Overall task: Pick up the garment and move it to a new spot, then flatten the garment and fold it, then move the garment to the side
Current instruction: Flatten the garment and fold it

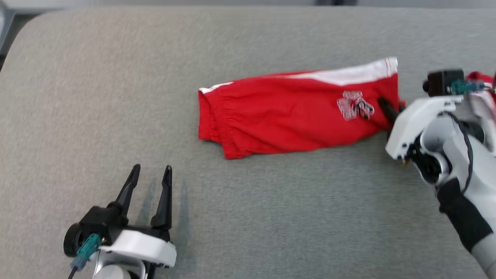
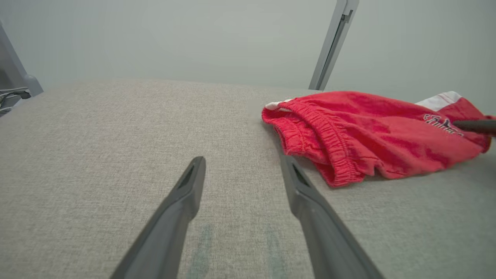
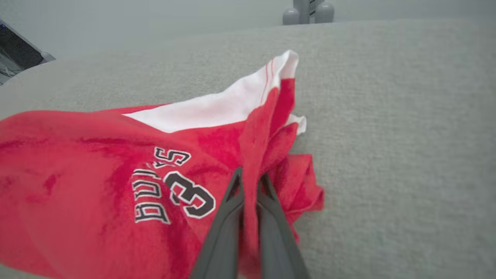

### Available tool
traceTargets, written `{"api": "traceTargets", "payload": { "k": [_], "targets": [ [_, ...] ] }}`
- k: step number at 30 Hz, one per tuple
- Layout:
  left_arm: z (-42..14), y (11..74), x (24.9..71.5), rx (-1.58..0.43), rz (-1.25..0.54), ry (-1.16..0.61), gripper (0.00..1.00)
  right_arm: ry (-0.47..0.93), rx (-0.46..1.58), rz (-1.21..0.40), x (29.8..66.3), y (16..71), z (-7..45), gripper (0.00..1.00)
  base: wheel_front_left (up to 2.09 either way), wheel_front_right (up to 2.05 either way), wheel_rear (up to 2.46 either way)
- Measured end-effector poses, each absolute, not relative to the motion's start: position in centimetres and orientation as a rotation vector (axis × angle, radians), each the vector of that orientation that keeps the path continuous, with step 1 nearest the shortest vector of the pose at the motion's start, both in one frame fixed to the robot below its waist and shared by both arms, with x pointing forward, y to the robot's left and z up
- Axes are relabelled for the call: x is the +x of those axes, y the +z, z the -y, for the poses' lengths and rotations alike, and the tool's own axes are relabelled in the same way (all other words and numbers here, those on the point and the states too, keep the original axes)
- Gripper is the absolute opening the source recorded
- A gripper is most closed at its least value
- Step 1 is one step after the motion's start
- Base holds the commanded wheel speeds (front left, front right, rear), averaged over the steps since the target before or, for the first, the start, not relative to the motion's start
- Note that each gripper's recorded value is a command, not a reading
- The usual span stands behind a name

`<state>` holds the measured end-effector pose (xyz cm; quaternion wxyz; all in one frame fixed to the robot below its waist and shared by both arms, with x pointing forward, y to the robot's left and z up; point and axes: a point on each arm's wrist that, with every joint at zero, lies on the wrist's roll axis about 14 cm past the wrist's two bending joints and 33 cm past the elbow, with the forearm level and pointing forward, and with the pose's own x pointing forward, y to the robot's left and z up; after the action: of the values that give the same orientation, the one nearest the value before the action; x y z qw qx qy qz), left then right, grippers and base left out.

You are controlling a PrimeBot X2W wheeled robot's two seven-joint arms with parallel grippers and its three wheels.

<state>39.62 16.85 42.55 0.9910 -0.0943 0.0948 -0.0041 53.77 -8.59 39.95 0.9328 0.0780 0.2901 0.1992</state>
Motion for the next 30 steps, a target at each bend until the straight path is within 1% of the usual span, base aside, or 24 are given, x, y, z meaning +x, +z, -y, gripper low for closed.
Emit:
{"api": "traceTargets", "payload": {
  "k": [4, 8, 11, 13, 17, 19, 21, 24, 27, 30],
  "targets": [
    [-16.1, 43.9, 38.9, -0.194, -0.156, -0.038, 1.00, 0.297, 0.236, -0.564, 50.8, 41.0, 13.0, 0.00, 0.00, 0.00, 0.00],
    [-15.4, 45.6, 38.4, -0.202, -0.107, -0.064, 1.00, 0.204, 0.335, -0.486, 49.4, 43.5, 16.5, 0.00, 0.00, 0.00, 0.00],
    [-15.1, 45.9, 37.6, -0.201, -0.101, -0.081, 1.00, 0.157, 0.345, -0.496, 47.8, 43.1, 18.4, 0.00, 0.00, 0.00, 0.00],
    [-15.1, 45.9, 37.1, -0.199, -0.100, -0.083, 1.00, 0.127, 0.340, -0.494, 47.5, 43.0, 19.6, 0.00, 0.00, 0.00, 0.00],
    [-15.6, 45.6, 36.1, -0.213, -0.112, -0.054, 1.00, 0.116, 0.281, -0.442, 48.7, 44.0, 20.5, 0.00, 0.00, 0.00, 0.00],
    [-15.7, 45.3, 35.6, -0.222, -0.119, -0.044, 1.00, 0.141, 0.252, -0.400, 49.8, 45.5, 19.8, 0.00, 0.00, 0.00, 0.00],
    [-15.8, 45.3, 35.4, -0.226, -0.118, -0.038, 1.00, 0.191, 0.225, -0.363, 50.8, 46.9, 18.0, 0.00, 0.00, 0.00, 0.00],
    [-15.7, 45.3, 35.1, -0.238, -0.118, -0.030, 1.00, 0.318, 0.209, -0.342, 51.3, 48.0, 12.6, 0.00, 0.00, 0.00, 0.00],
    [-15.9, 45.1, 34.9, -0.241, -0.125, -0.020, 1.00, 0.463, 0.221, -0.344, 50.5, 48.7, 5.9, 0.00, 0.00, 0.00, 0.00],
    [-16.0, 44.6, 34.7, -0.245, -0.138, -0.012, 1.00, 0.554, 0.224, -0.371, 49.6, 48.5, 1.4, 0.00, 0.00, 0.00, 0.00]
  ]
}}
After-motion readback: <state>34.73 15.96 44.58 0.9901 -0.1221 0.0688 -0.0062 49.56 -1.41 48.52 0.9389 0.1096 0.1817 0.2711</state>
